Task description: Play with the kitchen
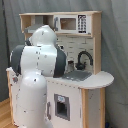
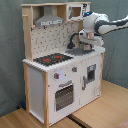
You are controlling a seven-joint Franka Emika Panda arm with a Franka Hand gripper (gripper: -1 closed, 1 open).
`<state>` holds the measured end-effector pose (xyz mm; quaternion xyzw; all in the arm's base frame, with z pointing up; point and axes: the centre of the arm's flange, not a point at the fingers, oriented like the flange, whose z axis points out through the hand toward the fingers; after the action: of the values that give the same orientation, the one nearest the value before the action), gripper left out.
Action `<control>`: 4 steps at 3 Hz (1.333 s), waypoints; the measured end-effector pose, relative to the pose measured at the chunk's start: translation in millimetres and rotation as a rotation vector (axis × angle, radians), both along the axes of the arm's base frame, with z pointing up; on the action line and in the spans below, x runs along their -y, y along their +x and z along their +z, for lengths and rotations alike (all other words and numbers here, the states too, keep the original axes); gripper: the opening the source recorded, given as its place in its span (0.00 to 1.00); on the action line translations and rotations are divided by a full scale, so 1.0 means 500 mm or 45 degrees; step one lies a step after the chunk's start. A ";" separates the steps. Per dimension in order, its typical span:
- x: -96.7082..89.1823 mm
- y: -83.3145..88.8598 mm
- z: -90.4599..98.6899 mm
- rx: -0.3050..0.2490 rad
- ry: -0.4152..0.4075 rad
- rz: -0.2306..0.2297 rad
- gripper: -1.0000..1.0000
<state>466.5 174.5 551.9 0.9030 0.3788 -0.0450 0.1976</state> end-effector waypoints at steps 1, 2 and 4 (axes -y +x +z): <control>0.024 0.041 -0.032 0.033 -0.015 -0.056 0.00; 0.027 0.073 -0.058 0.076 -0.001 -0.077 0.00; -0.031 0.105 -0.114 0.125 0.053 -0.078 0.00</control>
<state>518.8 190.1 495.0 0.9191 0.3419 0.0013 0.1957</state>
